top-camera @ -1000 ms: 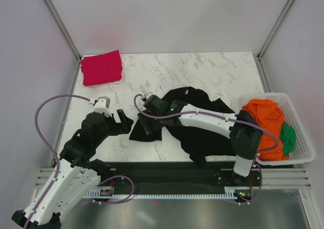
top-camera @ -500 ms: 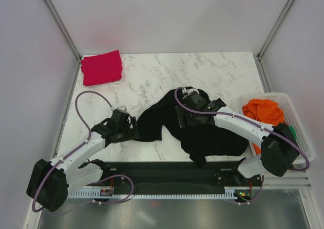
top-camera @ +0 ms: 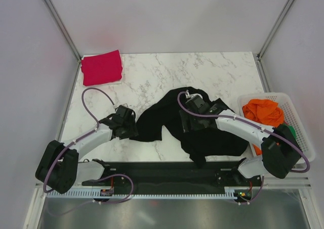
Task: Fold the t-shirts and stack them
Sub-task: Move the tshirt to the center of the board
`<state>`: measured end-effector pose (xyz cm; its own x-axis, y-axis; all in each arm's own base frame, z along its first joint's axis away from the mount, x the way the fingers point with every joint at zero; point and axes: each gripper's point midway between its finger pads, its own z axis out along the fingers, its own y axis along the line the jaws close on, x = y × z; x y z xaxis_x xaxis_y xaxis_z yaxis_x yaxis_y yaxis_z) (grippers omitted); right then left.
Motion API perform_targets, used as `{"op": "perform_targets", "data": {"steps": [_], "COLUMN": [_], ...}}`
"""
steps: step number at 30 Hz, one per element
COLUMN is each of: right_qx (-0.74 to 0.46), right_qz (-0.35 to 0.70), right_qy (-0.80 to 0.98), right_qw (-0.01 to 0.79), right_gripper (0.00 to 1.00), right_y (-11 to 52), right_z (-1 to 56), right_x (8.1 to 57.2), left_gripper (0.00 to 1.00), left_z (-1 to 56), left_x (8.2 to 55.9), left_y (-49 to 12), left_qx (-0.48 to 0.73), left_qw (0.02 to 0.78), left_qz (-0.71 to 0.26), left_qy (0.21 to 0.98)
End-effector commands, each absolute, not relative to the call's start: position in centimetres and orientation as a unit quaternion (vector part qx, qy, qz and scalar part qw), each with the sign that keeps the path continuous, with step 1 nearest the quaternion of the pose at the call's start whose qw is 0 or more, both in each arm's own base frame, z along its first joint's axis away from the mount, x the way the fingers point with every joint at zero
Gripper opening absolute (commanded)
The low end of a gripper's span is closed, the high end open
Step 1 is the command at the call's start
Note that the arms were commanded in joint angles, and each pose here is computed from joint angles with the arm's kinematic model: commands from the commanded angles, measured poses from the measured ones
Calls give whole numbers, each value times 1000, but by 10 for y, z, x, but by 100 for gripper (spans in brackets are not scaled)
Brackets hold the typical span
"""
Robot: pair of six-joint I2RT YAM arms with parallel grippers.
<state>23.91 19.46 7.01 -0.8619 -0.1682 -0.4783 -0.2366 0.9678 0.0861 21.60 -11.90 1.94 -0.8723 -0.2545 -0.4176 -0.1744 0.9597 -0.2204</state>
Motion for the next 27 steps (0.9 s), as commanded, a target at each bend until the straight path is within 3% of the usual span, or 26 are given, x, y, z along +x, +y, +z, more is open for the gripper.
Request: {"op": "perform_targets", "data": {"steps": [1, 2, 5, 6, 9, 15, 18, 27], "right_qx": [-102, -96, -67, -51, -7, 49, 38, -35], "right_qz": [83, 80, 57, 50, 25, -11, -18, -104], "right_qy": [958, 958, 963, 965, 971, 972, 976, 976], "right_qw": [257, 257, 255, 252, 239, 229, 214, 188], "right_gripper": [98, 98, 98, 98, 98, 98, 98, 98], "right_y": [194, 192, 177, 171, 146, 111, 116, 133], "right_z": [76, 74, 66, 62, 51, 40, 30, -9], "right_x": [241, 240, 241, 241, 245, 263, 276, 379], "left_gripper": [54, 49, 23, 2, 2, 2, 2, 2], "left_z": [10, 10, 9, 11, 35, 148, 169, 228], "left_x": [222, 222, 223, 224, 229, 251, 245, 234], "left_y": [-122, -122, -126, -127, -127, -82, -51, -26], "left_qx": [-121, -119, -113, -109, -106, -134, -150, -171], "left_qw": [220, 219, 215, 215, 231, 371, 380, 434], "left_qz": [-92, -93, -99, -102, -107, -109, -94, -84], "left_qy": [964, 964, 965, 965, 961, 912, 908, 880]}}
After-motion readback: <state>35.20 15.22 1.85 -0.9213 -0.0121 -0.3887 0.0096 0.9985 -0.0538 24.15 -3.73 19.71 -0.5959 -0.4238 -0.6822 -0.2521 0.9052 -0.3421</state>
